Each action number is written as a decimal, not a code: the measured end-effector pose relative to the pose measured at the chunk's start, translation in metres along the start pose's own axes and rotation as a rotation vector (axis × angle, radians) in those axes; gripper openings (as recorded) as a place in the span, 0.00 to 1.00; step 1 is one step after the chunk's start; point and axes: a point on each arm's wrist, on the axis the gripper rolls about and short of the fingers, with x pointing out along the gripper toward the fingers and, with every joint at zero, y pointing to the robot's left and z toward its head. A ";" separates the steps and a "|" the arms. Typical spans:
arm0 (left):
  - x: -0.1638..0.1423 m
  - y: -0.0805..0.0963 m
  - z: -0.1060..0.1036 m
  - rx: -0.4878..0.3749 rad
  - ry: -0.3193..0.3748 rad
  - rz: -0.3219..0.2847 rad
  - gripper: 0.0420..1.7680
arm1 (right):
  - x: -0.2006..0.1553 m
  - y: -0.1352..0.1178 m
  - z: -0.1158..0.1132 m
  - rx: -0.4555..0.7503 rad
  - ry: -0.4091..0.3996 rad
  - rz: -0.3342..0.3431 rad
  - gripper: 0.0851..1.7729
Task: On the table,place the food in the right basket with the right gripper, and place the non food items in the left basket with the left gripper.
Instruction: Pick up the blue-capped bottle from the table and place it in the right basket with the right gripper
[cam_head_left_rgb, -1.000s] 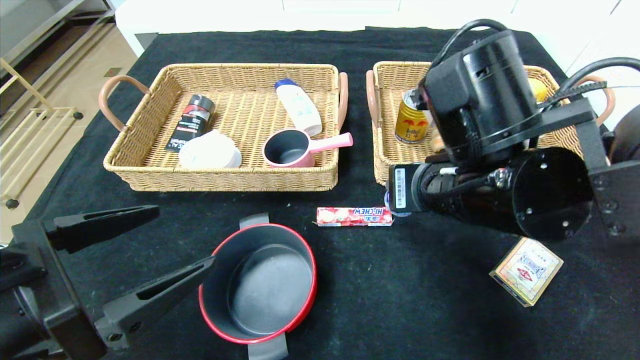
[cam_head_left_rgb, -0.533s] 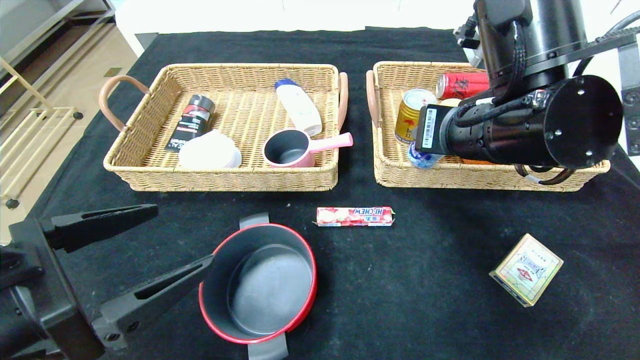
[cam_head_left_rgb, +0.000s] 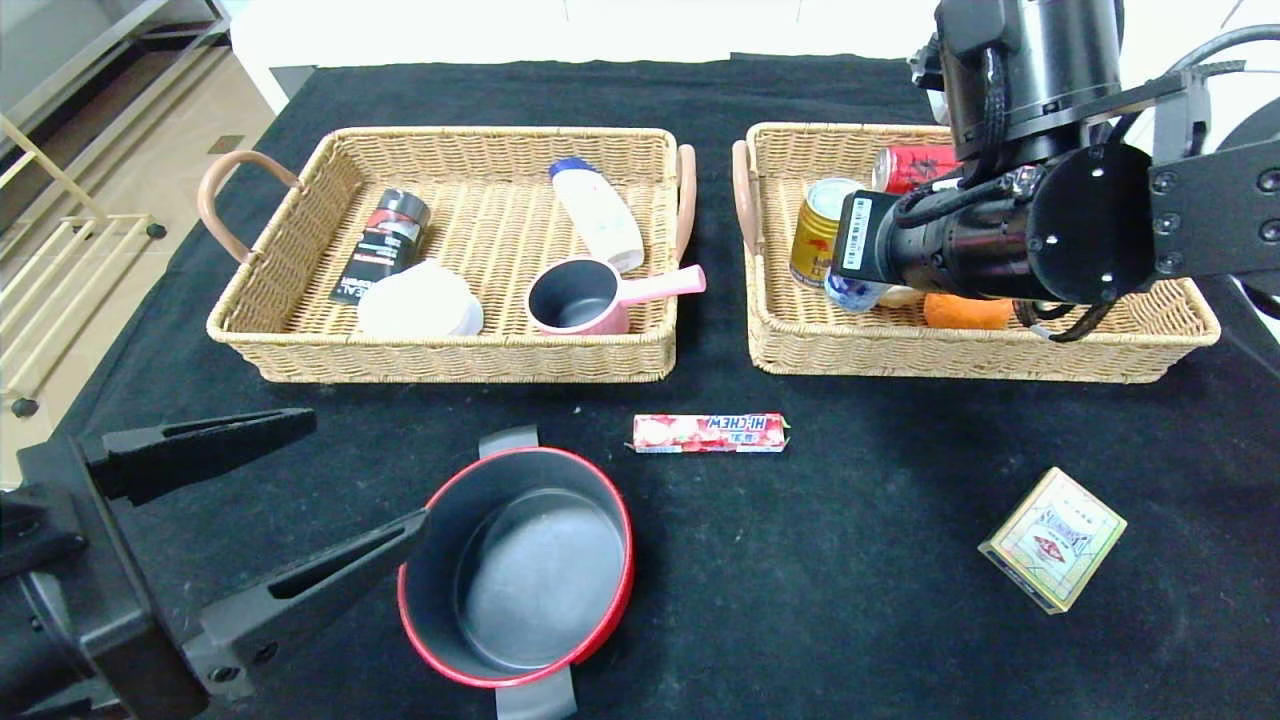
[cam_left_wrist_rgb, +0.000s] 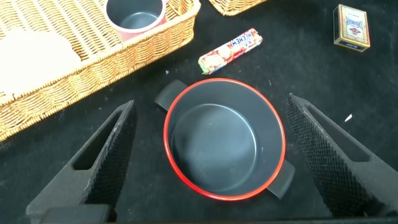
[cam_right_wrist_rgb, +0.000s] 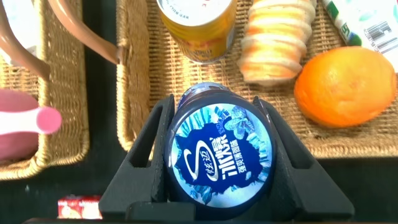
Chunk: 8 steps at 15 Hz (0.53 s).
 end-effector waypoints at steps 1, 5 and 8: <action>0.000 0.000 0.000 0.000 0.000 0.000 0.97 | 0.002 0.001 0.001 0.004 -0.009 0.002 0.48; 0.000 0.000 0.000 0.000 -0.002 0.000 0.97 | 0.007 0.003 0.003 0.013 -0.031 0.004 0.48; 0.000 0.000 0.000 0.000 -0.002 0.000 0.97 | 0.011 0.004 0.002 0.012 -0.033 0.003 0.48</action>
